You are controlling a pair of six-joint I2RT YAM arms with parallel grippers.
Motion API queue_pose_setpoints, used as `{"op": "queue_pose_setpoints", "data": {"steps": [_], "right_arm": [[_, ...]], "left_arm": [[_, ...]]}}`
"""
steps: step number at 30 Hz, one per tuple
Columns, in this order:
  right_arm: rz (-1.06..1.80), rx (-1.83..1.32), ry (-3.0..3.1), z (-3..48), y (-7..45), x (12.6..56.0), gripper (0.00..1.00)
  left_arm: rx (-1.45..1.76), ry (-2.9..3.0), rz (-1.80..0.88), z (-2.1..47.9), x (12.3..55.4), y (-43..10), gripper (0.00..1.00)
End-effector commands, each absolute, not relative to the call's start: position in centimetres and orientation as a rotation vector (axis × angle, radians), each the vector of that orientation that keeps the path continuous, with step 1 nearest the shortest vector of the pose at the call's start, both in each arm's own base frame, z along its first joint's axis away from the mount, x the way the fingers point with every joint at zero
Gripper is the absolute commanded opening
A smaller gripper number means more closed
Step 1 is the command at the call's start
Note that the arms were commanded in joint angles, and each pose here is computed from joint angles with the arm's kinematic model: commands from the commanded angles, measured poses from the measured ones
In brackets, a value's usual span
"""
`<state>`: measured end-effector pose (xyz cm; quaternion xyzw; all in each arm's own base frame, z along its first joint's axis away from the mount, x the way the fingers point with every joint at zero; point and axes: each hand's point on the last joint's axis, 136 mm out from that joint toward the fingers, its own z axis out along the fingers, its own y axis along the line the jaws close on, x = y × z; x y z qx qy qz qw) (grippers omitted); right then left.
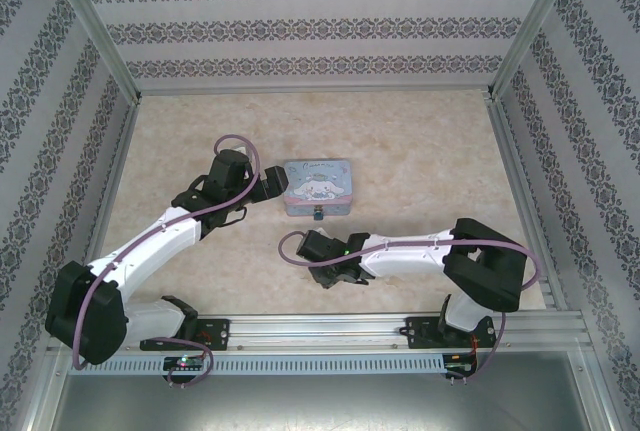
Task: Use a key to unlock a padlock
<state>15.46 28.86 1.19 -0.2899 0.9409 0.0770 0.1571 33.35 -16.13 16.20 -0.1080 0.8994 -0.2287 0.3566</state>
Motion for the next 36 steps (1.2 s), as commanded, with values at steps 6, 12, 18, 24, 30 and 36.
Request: {"op": "queue_pose_setpoints", "data": {"steps": [6,12,18,24,30,36], "right_arm": [[0.22,-0.821,2.741,0.7,27.8,15.0,0.0],[0.404,-0.692,2.697,3.8,28.4,17.8,0.0],[0.586,-0.527,2.626,7.7,28.6,20.4,0.0],[0.743,-0.349,2.528,12.0,28.5,22.9,0.0],[0.851,-0.185,2.411,16.3,28.2,25.5,0.0],[0.877,-0.075,2.307,19.8,27.6,27.7,0.0]], "left_arm": [[-0.288,2.307,-0.612,17.0,34.0,-16.4,1.0],[-0.281,2.328,-0.628,16.7,33.8,-16.7,1.0],[-0.288,2.329,-0.706,16.9,33.7,-17.6,0.99],[-0.343,2.305,-0.896,17.7,33.8,-19.6,1.0],[-0.492,2.272,-1.154,18.3,34.2,-22.2,1.0],[-0.722,2.226,-1.371,18.8,34.4,-23.8,0.99]]}}
